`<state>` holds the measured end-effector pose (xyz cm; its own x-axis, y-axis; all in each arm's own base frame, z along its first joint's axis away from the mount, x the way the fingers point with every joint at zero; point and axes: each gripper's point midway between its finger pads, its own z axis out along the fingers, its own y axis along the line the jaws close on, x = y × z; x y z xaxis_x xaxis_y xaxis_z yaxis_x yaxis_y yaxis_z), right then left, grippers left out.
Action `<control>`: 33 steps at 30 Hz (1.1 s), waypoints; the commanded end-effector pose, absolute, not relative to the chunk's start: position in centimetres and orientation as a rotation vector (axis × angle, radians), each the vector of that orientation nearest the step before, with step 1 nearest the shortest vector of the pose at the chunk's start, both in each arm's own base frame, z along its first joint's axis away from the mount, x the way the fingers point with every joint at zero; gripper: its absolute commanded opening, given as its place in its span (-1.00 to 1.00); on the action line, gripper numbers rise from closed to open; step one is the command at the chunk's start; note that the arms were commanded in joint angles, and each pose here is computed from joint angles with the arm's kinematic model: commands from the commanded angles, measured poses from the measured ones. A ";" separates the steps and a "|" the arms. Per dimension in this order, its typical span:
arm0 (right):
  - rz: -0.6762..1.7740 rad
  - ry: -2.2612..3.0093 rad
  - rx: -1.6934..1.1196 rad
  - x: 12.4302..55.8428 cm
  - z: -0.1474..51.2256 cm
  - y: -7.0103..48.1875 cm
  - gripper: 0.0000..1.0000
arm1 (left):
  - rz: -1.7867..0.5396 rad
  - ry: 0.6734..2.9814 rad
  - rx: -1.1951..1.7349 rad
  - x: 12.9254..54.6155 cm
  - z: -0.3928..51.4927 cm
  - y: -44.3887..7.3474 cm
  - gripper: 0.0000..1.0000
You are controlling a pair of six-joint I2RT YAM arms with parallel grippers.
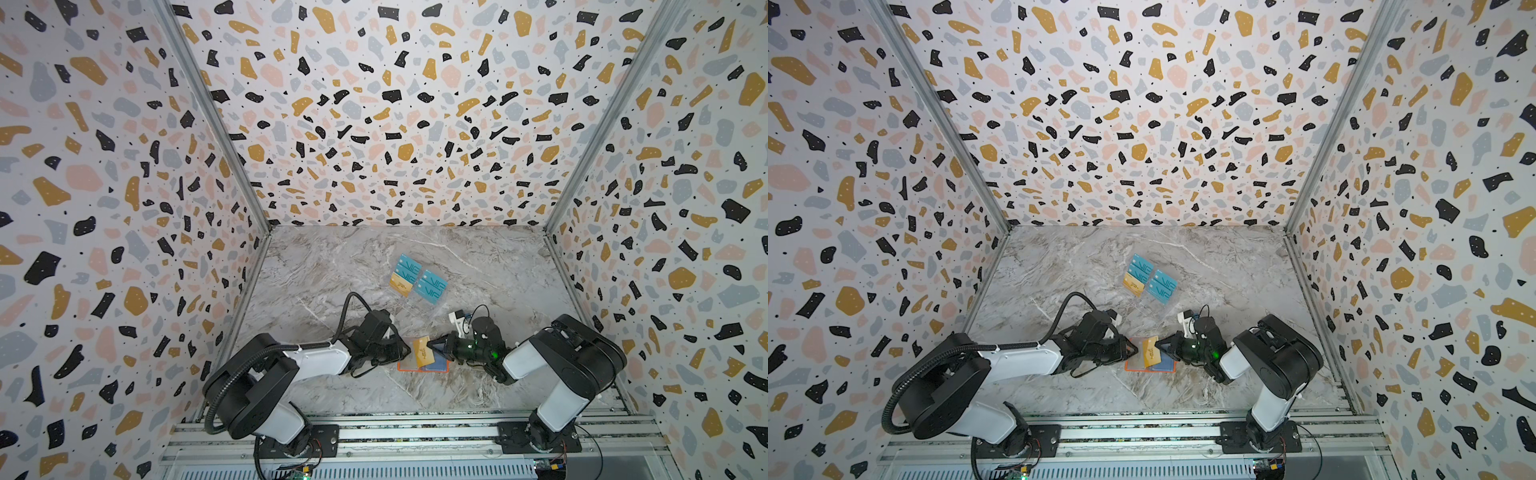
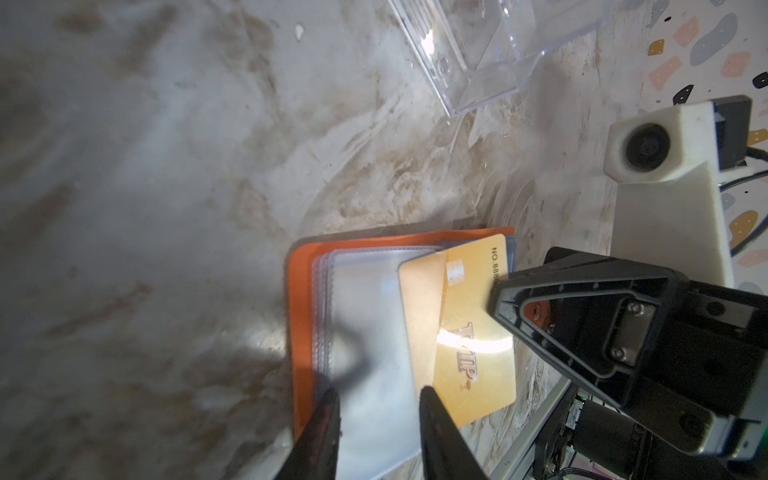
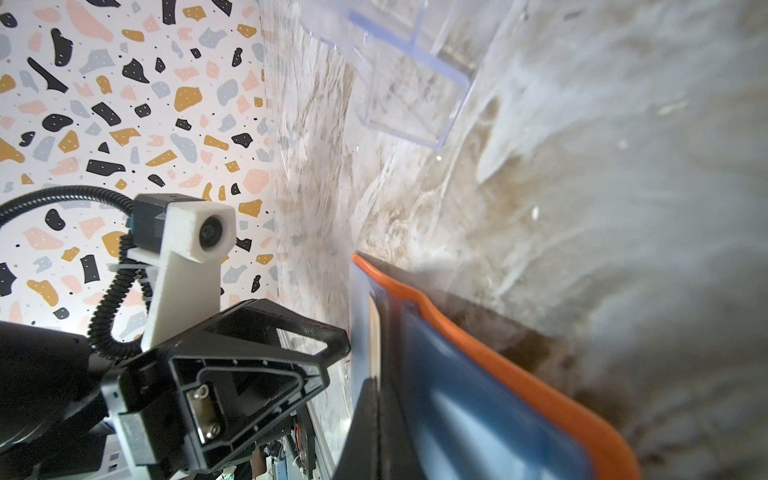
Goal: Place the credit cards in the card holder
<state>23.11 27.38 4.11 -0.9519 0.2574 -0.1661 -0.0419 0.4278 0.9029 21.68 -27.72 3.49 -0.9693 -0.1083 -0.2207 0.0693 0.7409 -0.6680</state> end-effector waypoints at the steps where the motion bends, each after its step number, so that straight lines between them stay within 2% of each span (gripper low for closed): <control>1: 1.507 2.376 0.217 23.5 4.1 27.4 -1.00 | -1.021 2.749 -0.043 20.6 2.4 -27.0 -0.30; 16: 1.498 2.393 0.237 22.2 3.6 28.9 -1.00 | -1.048 2.682 -0.075 21.3 4.0 -27.0 -0.29; 27: 1.113 2.589 0.054 21.6 3.0 26.9 -0.08 | -0.912 2.628 -0.065 23.4 5.2 -25.7 -0.19; 29: 1.058 2.612 0.015 21.7 3.1 26.6 0.01 | -0.897 2.640 -0.021 23.4 4.8 -25.9 -0.17; 33: 1.033 2.652 -0.051 21.3 3.3 26.9 0.06 | -0.902 2.657 0.007 23.4 4.2 -26.3 -0.17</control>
